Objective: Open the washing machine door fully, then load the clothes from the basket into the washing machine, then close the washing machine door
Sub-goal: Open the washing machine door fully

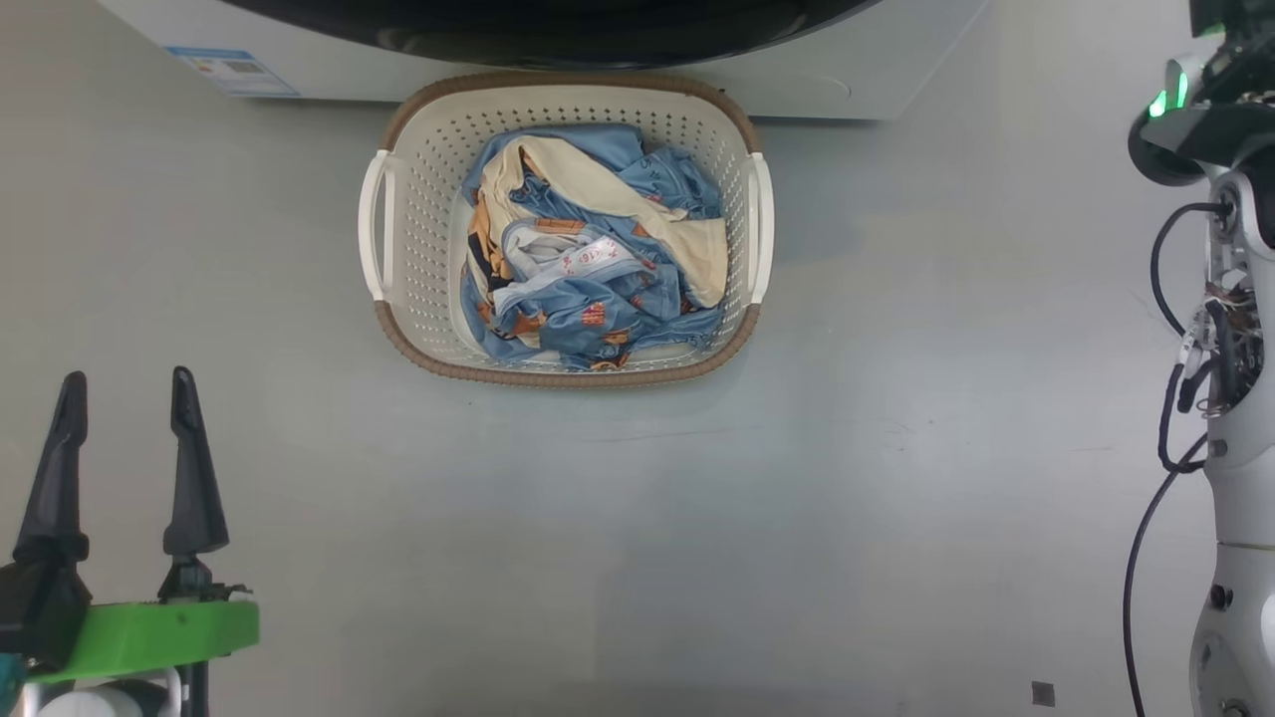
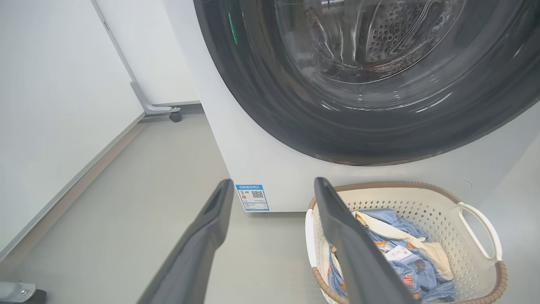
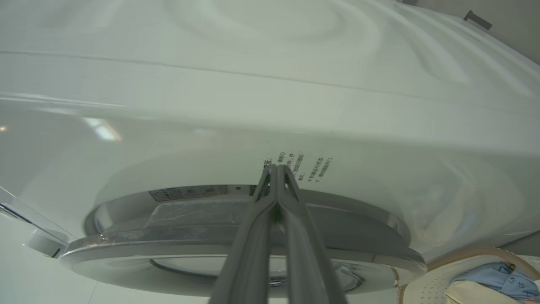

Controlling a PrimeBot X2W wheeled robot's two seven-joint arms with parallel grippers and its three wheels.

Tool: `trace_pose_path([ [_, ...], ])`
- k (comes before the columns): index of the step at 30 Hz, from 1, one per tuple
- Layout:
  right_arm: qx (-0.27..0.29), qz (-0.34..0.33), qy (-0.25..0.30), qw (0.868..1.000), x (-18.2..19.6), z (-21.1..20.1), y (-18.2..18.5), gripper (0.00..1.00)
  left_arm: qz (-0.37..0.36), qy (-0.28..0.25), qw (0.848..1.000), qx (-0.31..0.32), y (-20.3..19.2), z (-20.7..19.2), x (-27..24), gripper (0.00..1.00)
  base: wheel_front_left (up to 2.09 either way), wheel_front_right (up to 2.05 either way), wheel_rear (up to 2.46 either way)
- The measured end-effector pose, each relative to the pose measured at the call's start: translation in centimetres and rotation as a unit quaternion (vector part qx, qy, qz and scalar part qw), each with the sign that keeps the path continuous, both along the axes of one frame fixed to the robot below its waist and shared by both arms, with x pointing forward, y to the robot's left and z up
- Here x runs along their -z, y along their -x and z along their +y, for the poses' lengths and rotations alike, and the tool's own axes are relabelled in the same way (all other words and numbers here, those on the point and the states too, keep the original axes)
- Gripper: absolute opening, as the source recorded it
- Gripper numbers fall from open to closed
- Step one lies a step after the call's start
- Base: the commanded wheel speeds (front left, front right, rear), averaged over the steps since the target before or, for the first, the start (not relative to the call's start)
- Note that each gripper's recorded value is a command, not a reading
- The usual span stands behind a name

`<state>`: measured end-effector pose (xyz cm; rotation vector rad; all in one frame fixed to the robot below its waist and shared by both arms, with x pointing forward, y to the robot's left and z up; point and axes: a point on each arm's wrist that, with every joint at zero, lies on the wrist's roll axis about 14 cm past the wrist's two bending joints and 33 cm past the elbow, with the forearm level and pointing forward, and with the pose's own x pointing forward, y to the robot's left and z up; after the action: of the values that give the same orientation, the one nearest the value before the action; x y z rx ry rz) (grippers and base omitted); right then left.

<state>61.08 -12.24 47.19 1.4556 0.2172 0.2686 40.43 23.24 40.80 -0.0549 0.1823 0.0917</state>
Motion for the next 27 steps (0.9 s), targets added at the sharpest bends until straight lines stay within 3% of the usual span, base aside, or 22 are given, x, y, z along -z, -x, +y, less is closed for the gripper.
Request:
trace_pose_path([
  [12, -0.093, -0.031, -0.006, 0.995, -1.6, 5.7, -1.9, 0.0, 0.012, -0.006, 1.0, -0.022, 0.4, 1.2, 0.7, 1.0, 0.0, 0.0, 0.0],
  [27, -0.13, -0.042, 0.011, 0.99, -1.9, 7.4, -3.2, 0.0, 0.029, -0.008, 0.999, -0.034, 0.8, 1.8, 1.7, 1.0, 0.0, 0.0, 0.0],
])
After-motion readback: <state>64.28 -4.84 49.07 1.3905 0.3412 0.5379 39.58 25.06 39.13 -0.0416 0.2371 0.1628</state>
